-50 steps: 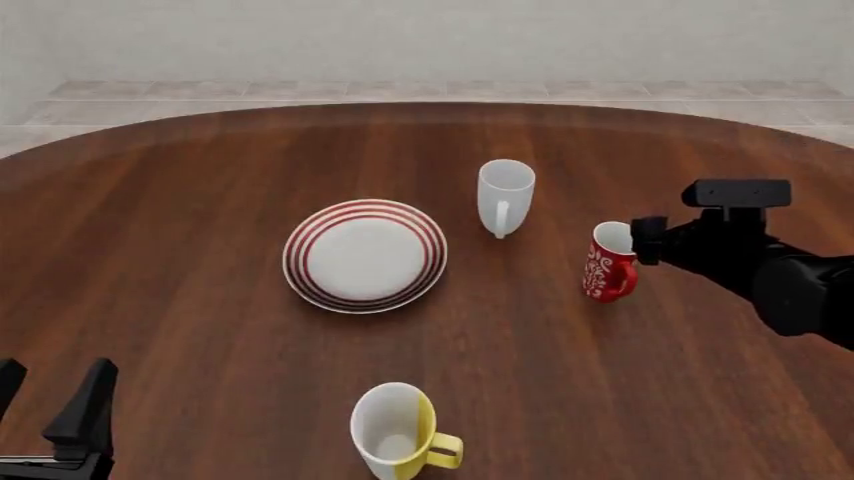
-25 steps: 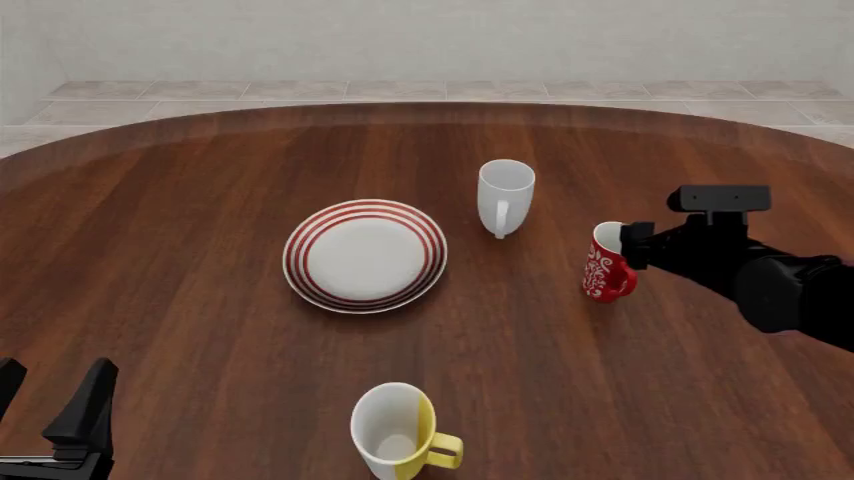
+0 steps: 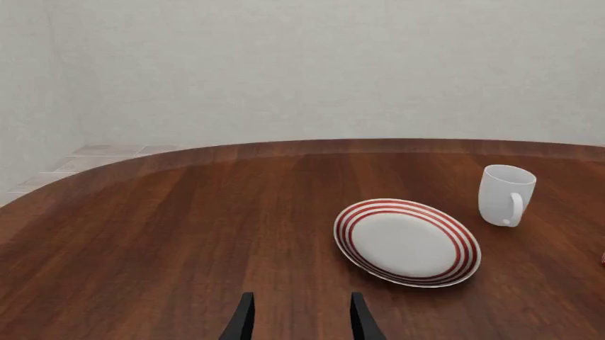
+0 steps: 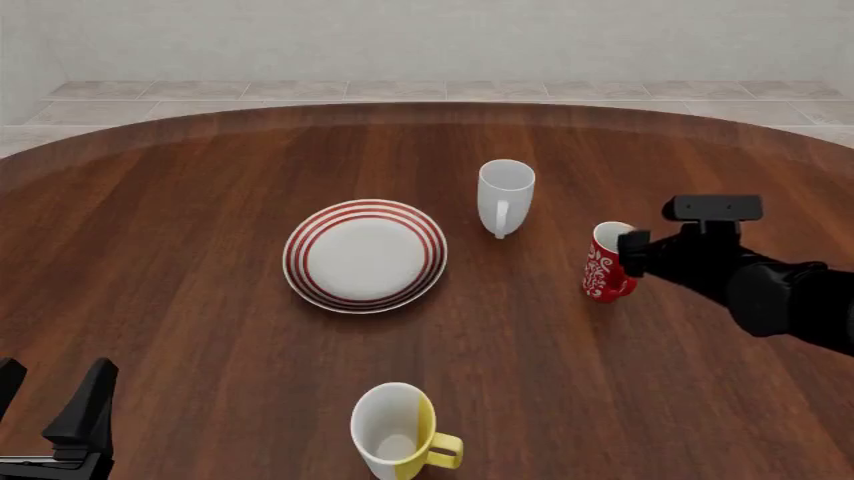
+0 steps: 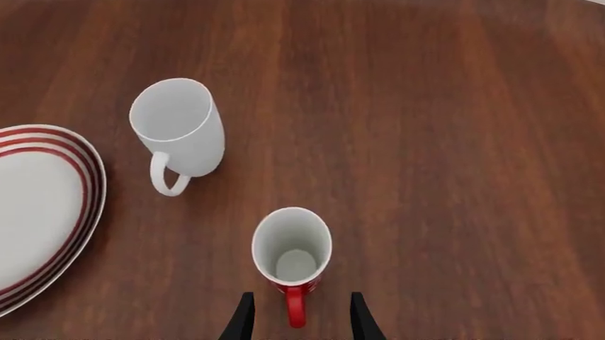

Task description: Pick up the red mug and put it on the plate

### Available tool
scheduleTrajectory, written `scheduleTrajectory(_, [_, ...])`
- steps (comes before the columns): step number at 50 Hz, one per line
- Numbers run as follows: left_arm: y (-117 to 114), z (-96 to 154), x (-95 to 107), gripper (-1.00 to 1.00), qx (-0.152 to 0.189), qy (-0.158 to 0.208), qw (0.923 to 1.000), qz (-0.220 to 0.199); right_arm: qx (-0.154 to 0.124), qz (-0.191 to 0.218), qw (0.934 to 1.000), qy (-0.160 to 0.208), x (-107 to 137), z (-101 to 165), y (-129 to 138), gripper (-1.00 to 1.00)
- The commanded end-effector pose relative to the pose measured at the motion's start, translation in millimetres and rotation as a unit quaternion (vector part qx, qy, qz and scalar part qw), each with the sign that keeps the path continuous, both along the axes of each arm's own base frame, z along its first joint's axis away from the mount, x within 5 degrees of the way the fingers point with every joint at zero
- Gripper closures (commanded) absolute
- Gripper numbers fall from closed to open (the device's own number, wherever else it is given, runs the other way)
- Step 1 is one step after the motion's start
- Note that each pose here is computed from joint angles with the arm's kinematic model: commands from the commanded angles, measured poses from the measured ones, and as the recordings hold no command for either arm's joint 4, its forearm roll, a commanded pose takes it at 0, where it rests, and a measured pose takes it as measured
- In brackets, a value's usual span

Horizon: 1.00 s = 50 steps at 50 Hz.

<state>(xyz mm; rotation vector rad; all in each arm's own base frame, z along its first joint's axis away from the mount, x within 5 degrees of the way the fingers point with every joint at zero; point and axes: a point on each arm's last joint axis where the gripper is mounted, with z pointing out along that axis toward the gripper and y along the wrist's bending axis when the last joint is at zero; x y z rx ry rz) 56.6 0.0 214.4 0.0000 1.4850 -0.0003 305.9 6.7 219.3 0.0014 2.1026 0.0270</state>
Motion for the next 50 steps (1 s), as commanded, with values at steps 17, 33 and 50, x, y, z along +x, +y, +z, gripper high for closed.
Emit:
scheduleTrajectory(17, [0, 0, 0, -1.00, 0.000, 0.000, 1.0000, 0.000, 0.000, 0.003, 0.9999, 0.015, 7, -16, 2, -1.00])
scheduleTrajectory(33, [0, 0, 0, -1.00, 0.000, 0.000, 1.0000, 0.000, -0.001, 0.006, 0.9997, 0.023, 7, -23, 4, -1.00])
scheduleTrajectory(50, [0, 0, 0, -1.00, 0.000, 0.000, 1.0000, 0.000, 0.001, 0.008, 0.9995, 0.032, 10, -33, 6, -1.00])
